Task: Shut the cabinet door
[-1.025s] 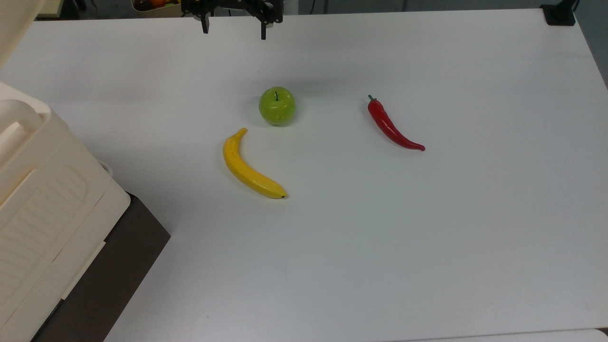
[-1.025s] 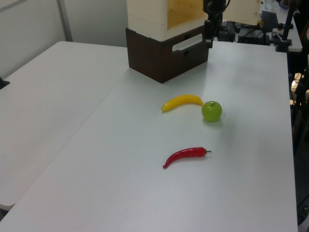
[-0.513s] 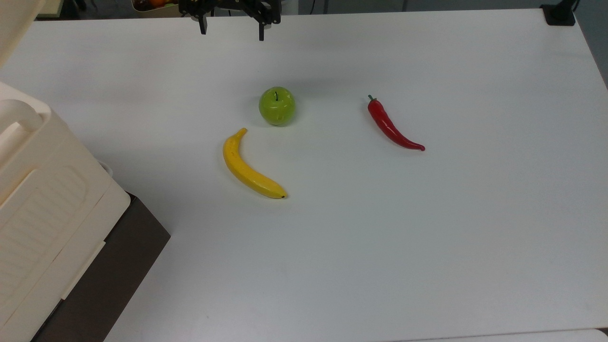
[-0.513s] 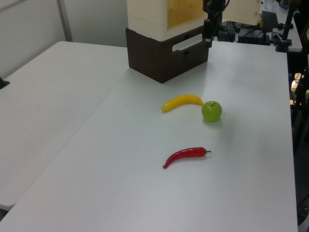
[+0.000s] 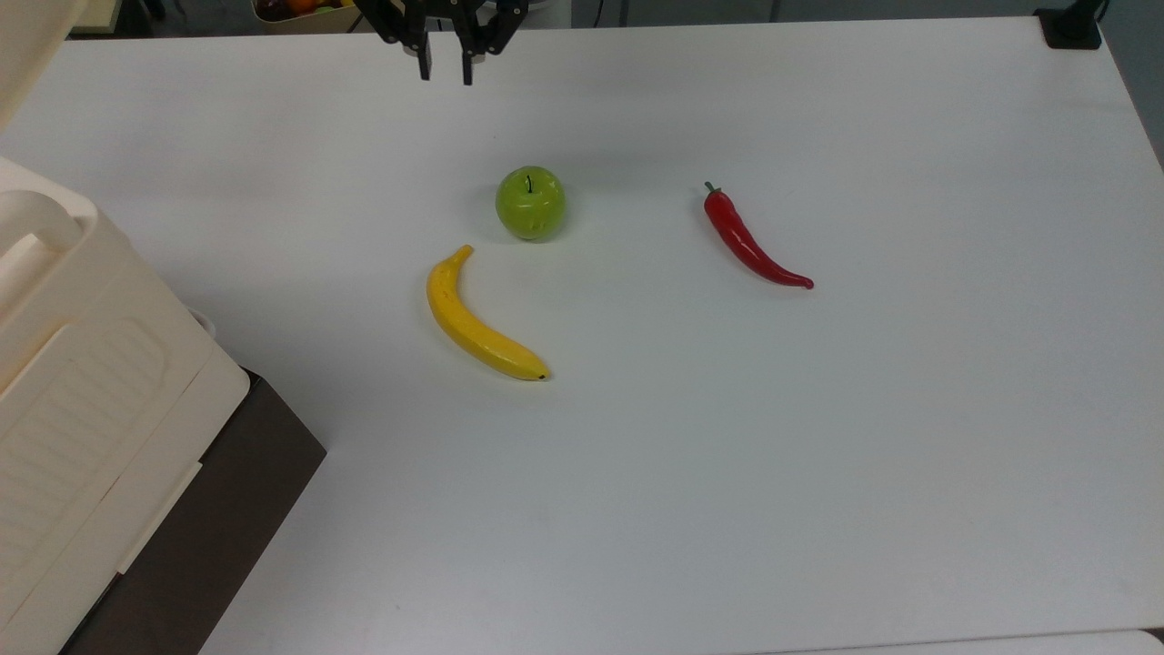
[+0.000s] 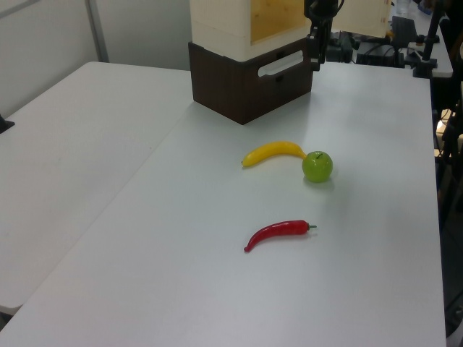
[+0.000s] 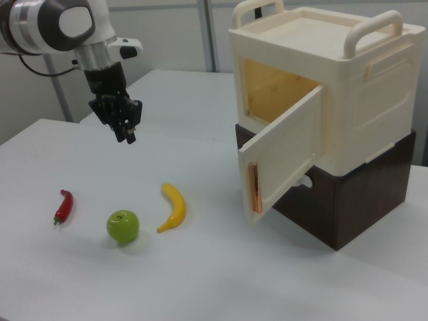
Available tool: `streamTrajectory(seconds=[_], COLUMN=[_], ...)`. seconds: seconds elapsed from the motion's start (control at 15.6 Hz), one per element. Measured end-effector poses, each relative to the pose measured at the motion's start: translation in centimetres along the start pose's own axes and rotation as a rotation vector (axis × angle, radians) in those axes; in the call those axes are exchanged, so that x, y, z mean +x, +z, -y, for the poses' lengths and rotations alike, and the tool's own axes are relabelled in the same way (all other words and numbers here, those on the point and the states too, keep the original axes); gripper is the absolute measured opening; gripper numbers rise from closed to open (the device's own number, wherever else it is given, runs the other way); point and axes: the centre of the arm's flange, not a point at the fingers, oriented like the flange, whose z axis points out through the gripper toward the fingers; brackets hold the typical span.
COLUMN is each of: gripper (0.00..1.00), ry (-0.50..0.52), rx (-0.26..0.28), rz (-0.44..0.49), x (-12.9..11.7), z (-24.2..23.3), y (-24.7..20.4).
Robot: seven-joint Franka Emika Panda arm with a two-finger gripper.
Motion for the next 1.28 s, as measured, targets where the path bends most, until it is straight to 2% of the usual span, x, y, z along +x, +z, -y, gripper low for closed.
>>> streamTrajectory(seconds=[0.19, 0.26, 0.45, 0.77, 1.28], gripper=[0.03, 0.01, 0.01, 0.01, 0.01], ry=[0.003, 0.008, 0.049, 0.181, 0.366], rx=[0.000, 0.000, 0.000, -0.003, -0.032], rz=[0.000, -0.001, -0.015, -0.080, -0.238], x=[0.0, 0.0, 0.1, -0.4, -3.3], z=[-0.2, -0.4, -2.8, -10.6, -21.0], y=[0.0, 0.0, -0.7, -3.7, -10.7])
